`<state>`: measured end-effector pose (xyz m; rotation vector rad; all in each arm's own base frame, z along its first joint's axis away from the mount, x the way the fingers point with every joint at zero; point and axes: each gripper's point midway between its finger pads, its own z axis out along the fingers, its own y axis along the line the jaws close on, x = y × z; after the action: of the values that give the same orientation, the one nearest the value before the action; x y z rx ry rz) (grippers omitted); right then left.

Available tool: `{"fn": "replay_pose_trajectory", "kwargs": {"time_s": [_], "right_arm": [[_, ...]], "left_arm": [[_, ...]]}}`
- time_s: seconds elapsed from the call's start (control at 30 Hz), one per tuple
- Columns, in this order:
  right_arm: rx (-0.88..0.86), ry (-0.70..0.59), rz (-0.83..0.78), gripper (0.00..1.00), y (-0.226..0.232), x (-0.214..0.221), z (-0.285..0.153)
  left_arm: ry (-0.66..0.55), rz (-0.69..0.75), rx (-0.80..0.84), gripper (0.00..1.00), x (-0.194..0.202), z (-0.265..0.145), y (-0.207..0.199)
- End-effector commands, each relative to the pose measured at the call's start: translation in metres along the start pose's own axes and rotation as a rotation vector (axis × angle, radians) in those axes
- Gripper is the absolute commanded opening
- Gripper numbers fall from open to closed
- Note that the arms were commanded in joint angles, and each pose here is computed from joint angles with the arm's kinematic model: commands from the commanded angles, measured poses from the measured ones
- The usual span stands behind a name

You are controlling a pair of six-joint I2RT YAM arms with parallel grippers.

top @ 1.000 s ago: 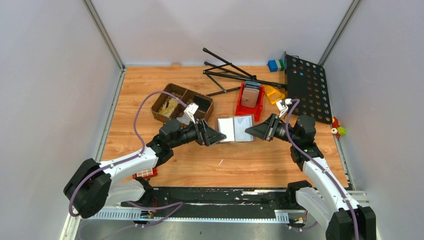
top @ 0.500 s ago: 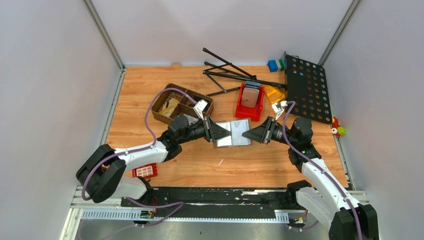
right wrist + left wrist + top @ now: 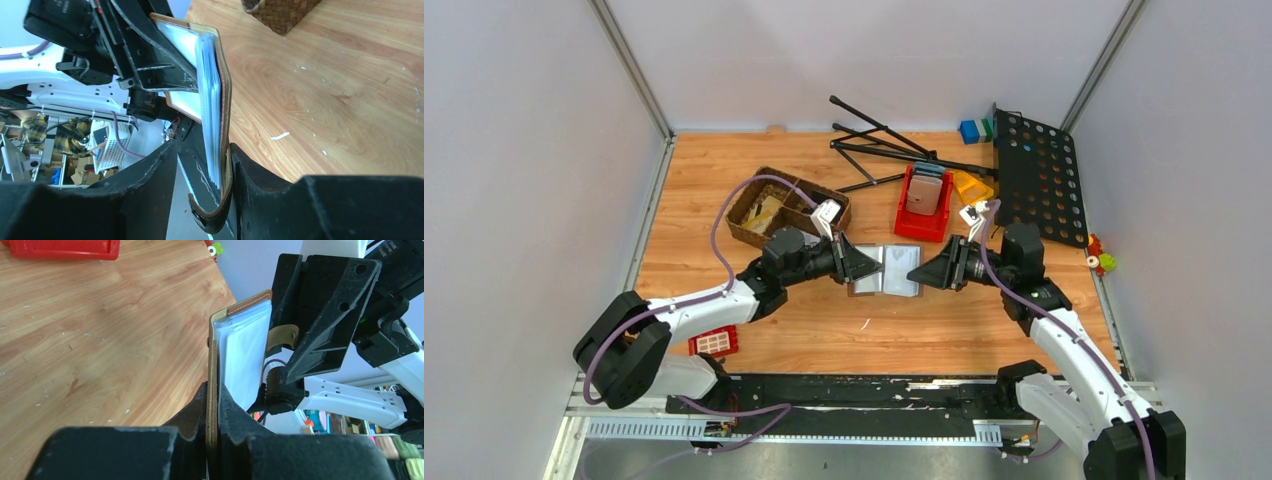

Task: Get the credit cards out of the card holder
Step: Remove the credit card from the card holder.

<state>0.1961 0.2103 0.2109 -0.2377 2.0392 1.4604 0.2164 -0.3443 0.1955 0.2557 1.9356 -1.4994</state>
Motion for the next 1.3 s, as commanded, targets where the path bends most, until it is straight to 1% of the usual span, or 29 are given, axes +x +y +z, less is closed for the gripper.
{"fn": "replay_pose_trajectory", "kwargs": {"time_s": [0.0, 0.1, 0.2, 0.4, 0.47, 0.7, 0.93, 1.03, 1.17, 1.27], "right_arm": [[0.037, -0.007, -0.068, 0.4, 0.001, -0.004, -0.004], [0.062, -0.012, -0.071, 0.34, -0.003, -0.004, -0.005], [0.078, -0.006, -0.081, 0.31, -0.005, -0.003, -0.006], [0.082, -0.004, -0.087, 0.18, -0.006, -0.003, -0.006], [0.083, -0.002, -0.088, 0.16, -0.006, -0.003, -0.006], [0.083, -0.003, -0.083, 0.17, -0.009, -0.004, -0.004], [0.074, 0.003, -0.079, 0.19, -0.01, -0.004, 0.002], [0.066, 0.007, -0.082, 0.2, -0.008, -0.003, 0.004], [0.054, 0.006, -0.087, 0.22, -0.004, -0.004, 0.006], [0.042, 0.005, -0.089, 0.27, -0.001, -0.004, 0.006]], "left_arm": [[-0.053, 0.061, 0.043, 0.06, -0.02, -0.001, -0.021], [-0.048, 0.062, 0.058, 0.06, -0.019, -0.001, -0.024], [-0.045, 0.061, 0.064, 0.05, -0.019, 0.0, -0.025], [-0.036, 0.047, 0.091, 0.02, -0.018, 0.002, -0.029], [-0.032, 0.045, 0.094, 0.02, -0.018, 0.002, -0.03], [-0.017, 0.05, 0.139, 0.01, -0.017, 0.003, -0.041], [0.019, 0.095, 0.176, 0.01, -0.008, 0.009, -0.059], [0.031, 0.096, 0.177, 0.01, -0.004, 0.012, -0.06], [0.047, 0.09, 0.176, 0.01, 0.002, 0.016, -0.059], [0.055, 0.085, 0.17, 0.01, 0.004, 0.019, -0.057]]}}
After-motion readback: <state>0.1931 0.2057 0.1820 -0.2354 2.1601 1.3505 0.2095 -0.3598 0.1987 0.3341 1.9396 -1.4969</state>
